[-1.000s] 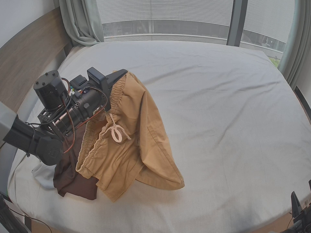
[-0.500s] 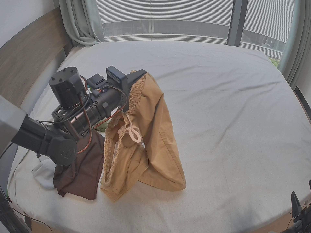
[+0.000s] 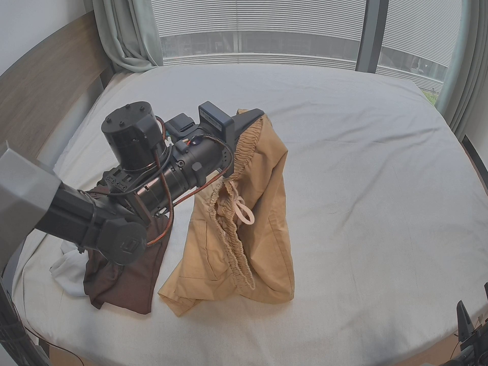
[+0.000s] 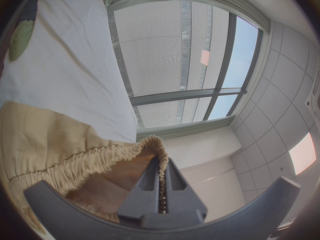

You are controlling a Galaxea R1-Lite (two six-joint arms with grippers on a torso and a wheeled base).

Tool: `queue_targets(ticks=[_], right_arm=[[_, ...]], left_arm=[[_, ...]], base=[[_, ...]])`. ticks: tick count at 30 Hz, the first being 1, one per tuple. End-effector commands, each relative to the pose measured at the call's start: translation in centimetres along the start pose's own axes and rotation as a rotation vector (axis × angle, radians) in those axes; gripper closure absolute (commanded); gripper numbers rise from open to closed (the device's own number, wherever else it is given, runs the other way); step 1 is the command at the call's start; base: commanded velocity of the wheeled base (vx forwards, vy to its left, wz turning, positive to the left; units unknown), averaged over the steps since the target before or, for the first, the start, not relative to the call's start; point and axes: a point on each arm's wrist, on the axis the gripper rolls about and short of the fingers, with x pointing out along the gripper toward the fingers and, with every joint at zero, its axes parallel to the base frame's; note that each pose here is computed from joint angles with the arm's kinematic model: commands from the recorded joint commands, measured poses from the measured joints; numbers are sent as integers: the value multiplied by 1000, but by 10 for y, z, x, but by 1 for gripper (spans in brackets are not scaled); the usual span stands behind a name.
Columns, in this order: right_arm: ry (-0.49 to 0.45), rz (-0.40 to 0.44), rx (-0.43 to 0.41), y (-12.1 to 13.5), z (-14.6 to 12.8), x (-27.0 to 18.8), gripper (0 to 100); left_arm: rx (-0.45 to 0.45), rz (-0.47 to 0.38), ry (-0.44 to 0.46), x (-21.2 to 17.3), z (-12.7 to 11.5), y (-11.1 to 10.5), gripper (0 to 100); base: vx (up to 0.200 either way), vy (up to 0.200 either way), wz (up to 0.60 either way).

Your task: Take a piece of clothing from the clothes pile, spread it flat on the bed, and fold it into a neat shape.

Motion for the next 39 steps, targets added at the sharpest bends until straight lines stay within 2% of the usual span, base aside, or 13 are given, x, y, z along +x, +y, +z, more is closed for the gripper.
queue_targets(ticks=[1,6,14,25,30,35,39], right_arm=[[12,0,0,0,-5,1,0],[12,0,0,0,-5,1,0],[12,0,0,0,-5,1,0],[12,0,0,0,-5,1,0],[12,0,0,0,-5,1,0],[12,0,0,0,-5,1,0],[10,0,0,0,-5,1,0]], left_arm=[[-8,2,22,9,-10,7,100],[-14,-19,42,18,-19,5,100],[-75,-64,70,28,-33,-5,100],[-125,-149,139,43,-60,-40,100],[-201,-175,93,48,-56,-53,100],[-216,-149,49,48,-48,-43,100],[-193,-70,-9,40,-36,-14,100]], base=[[0,0,0],[0,0,0],[0,0,0],[0,0,0],[0,0,0],[0,0,0],[0,0,0]])
